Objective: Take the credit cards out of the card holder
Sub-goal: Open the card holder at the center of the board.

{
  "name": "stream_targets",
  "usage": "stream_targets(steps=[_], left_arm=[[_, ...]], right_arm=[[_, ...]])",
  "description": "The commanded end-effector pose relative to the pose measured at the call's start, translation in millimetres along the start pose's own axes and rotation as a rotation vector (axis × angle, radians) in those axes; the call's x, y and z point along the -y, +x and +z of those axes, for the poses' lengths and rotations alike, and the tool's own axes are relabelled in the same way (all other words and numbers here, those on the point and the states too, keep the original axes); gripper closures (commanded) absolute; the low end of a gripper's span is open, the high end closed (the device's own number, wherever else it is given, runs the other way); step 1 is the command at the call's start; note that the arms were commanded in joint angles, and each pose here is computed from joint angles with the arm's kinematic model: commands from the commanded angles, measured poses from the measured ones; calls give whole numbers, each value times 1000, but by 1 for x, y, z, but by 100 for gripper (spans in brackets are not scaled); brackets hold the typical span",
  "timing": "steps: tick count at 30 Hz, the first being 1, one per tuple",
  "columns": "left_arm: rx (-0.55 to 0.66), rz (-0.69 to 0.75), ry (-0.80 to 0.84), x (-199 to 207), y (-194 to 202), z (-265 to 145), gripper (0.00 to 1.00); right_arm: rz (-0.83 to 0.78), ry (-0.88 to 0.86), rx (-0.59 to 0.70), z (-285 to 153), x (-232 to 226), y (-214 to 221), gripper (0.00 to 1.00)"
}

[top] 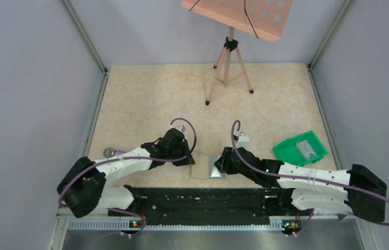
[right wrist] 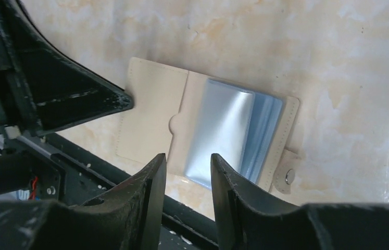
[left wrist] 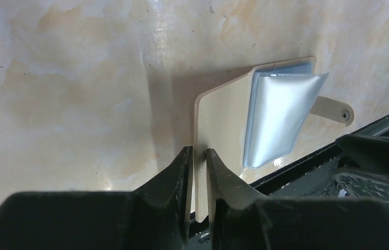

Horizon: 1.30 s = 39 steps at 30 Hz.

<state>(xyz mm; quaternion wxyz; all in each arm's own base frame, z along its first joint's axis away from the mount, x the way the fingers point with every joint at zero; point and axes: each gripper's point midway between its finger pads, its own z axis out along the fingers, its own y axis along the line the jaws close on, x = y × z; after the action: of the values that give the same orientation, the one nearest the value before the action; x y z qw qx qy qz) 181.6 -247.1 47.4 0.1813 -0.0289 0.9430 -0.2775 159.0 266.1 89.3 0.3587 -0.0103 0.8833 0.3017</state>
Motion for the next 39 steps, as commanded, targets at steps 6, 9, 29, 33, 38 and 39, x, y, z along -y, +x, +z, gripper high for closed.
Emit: stream_targets(steps=[6,9,29,33,38,39], left_arm=[[41,29,36,11,-9,-10,80],[11,11,41,8,-2,-1,82],[-14,-17,65,3,12,7,85],[-18,-20,67,2,14,7,86],[-20,-19,72,4,15,7,86],[-20,-19,73,4,15,7,86]], right_arm=[[33,8,14,0,14,-2,49],[50,24,-6,2,23,6,44],[95,-38,-60,21,14,21,42],[100,-105,-54,21,-2,16,42],[115,-237,-20,13,-32,2,42],[120,-257,-16,12,-36,0,43]])
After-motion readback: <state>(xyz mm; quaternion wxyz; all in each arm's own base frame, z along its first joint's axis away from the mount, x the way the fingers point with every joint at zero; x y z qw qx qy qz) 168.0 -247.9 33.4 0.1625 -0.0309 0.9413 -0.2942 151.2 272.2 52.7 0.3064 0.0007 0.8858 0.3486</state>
